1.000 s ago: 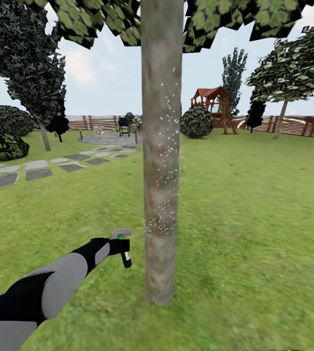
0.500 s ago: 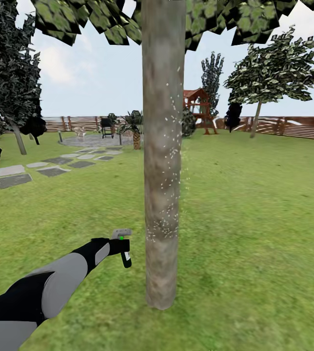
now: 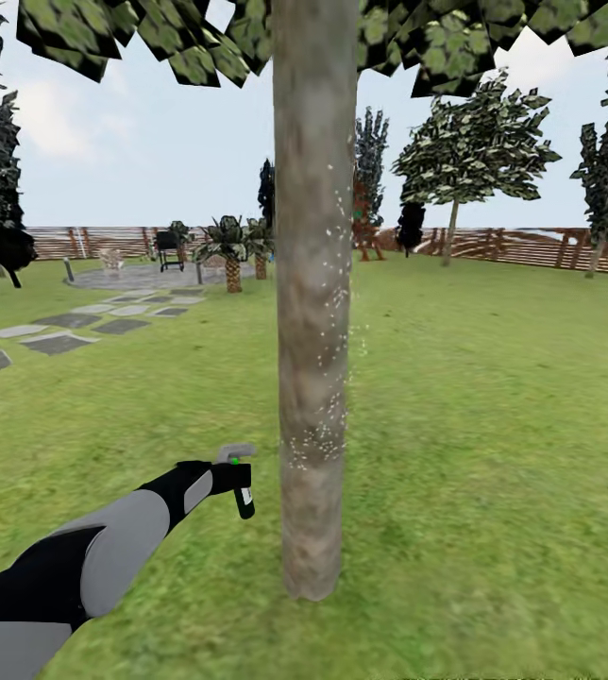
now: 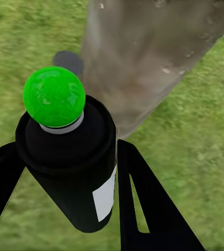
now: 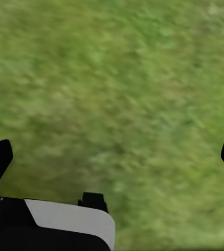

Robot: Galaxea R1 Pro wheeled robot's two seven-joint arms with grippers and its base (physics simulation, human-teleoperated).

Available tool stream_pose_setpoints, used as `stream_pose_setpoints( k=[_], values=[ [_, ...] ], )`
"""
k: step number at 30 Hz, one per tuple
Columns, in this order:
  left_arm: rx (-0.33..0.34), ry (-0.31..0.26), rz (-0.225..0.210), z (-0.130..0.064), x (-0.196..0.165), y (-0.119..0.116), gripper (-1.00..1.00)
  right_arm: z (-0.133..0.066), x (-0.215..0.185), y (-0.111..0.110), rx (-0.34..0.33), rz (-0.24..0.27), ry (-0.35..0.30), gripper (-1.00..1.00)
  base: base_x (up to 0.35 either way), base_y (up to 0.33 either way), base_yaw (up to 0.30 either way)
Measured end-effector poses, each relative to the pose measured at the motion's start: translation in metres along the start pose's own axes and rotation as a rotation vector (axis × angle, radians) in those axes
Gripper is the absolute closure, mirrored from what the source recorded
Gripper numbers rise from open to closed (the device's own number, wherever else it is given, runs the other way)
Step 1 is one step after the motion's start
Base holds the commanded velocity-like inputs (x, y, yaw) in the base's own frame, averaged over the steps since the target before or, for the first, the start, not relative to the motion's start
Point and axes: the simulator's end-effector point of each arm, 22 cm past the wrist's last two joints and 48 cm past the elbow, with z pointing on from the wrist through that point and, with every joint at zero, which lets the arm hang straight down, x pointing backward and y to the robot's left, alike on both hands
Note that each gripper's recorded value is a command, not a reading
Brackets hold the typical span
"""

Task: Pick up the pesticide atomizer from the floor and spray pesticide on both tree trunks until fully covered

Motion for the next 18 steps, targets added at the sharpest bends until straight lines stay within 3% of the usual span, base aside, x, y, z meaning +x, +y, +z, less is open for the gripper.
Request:
stream_pose_setpoints(
  k=[9,18],
  values=[
    [0.000,-0.002,0.000,-0.0010,-0.0012,-0.0004,1.00,-0.0003,-0.0016,0.0029,-0.003,0.002,-0.003,-1.00,0.000,0.350,-0.177],
    [0.008,-0.009,0.004,-0.0032,-0.0040,-0.0060,1.00,-0.0004,-0.0052,0.0025,-0.002,0.001,-0.012,-1.00,0.011,0.343,-0.251]
  ],
)
